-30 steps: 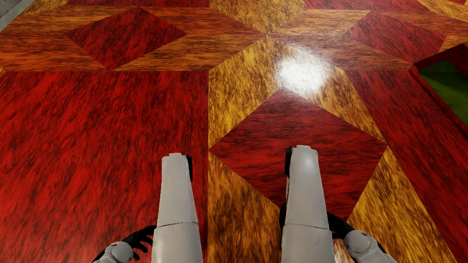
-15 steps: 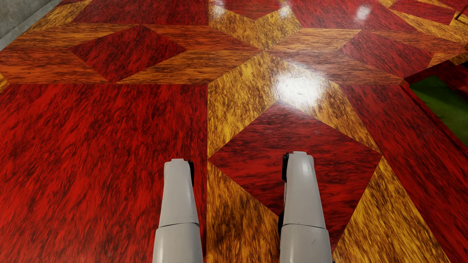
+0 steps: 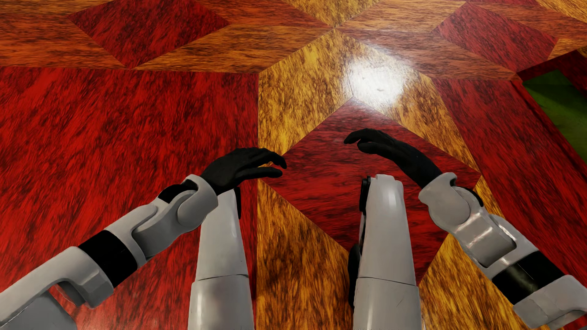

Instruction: Get up from the dark blue box

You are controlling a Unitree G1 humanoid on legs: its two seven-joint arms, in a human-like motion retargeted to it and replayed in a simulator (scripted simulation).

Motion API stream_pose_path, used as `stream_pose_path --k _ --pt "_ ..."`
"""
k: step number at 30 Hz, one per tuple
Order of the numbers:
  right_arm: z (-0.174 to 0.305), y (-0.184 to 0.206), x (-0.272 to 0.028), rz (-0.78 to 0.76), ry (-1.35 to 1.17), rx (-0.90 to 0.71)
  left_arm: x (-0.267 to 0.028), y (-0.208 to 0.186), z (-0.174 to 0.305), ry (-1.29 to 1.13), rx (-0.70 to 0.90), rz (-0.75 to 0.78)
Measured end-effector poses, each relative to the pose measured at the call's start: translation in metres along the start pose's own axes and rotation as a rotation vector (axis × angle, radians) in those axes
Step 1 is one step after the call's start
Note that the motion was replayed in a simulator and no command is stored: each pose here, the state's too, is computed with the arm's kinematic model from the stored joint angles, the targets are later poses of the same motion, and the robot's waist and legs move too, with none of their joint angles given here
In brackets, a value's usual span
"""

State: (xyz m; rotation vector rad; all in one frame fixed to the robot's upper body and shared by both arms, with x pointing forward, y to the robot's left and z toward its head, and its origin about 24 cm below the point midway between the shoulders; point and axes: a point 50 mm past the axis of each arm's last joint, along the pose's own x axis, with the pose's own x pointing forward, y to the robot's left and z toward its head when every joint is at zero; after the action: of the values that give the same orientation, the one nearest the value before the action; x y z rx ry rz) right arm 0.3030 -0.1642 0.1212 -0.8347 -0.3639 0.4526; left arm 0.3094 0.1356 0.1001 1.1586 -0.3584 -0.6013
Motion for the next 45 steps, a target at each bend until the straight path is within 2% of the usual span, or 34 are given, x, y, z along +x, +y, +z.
stream_pose_path --k 3,4,5,7,11,15,18,22,25,27,29,30,33,35,40,45 --pt "0.056 0.0 0.032 0.361 -0.247 -0.287 0.024 0.013 0.037 -0.201 0.265 -0.253" --pt "0.065 -0.004 0.039 0.366 -0.281 -0.326 0.028 0.017 0.045 -0.25 0.331 -0.265" --pt "0.078 -0.012 0.043 0.313 -0.345 -0.352 0.032 0.023 0.053 -0.304 0.363 -0.192" --pt "0.104 -0.028 0.046 0.214 -0.46 -0.377 0.031 0.042 0.067 -0.381 0.358 -0.035" --pt "0.144 -0.045 0.034 0.092 -0.663 -0.385 0.014 0.074 0.087 -0.513 0.351 0.162" --pt "0.163 -0.046 0.032 0.086 -0.749 -0.406 0.01 0.083 0.098 -0.567 0.376 0.188" --pt "0.151 -0.042 0.041 0.076 -0.695 -0.397 0.017 0.076 0.088 -0.513 0.372 0.169" --pt "0.101 -0.022 0.063 0.124 -0.469 -0.383 0.038 0.048 0.051 -0.325 0.348 0.057" --pt "0.047 0.018 0.077 0.252 -0.225 -0.331 0.055 0.004 0.019 -0.149 0.29 -0.125" --pt "0.01 0.062 0.074 0.39 -0.041 -0.273 0.055 -0.04 0.0 -0.02 0.211 -0.299" --pt "-0.018 0.104 0.059 0.565 0.132 -0.194 0.044 -0.081 -0.011 0.093 0.073 -0.466" --pt "-0.032 0.121 0.046 0.605 0.225 -0.117 0.034 -0.099 -0.019 0.179 -0.044 -0.489" --pt "-0.074 0.15 -0.008 0.571 0.511 0.15 -0.011 -0.149 -0.04 0.437 -0.402 -0.441" --pt "-0.096 0.161 -0.051 0.525 0.67 0.284 -0.047 -0.173 -0.048 0.558 -0.559 -0.422" --pt "-0.125 0.177 -0.141 0.413 0.952 0.443 -0.123 -0.206 -0.062 0.737 -0.7 -0.439" --pt "-0.128 0.211 -0.212 0.403 1.298 0.544 -0.19 -0.244 -0.07 1.108 -0.746 -0.518"
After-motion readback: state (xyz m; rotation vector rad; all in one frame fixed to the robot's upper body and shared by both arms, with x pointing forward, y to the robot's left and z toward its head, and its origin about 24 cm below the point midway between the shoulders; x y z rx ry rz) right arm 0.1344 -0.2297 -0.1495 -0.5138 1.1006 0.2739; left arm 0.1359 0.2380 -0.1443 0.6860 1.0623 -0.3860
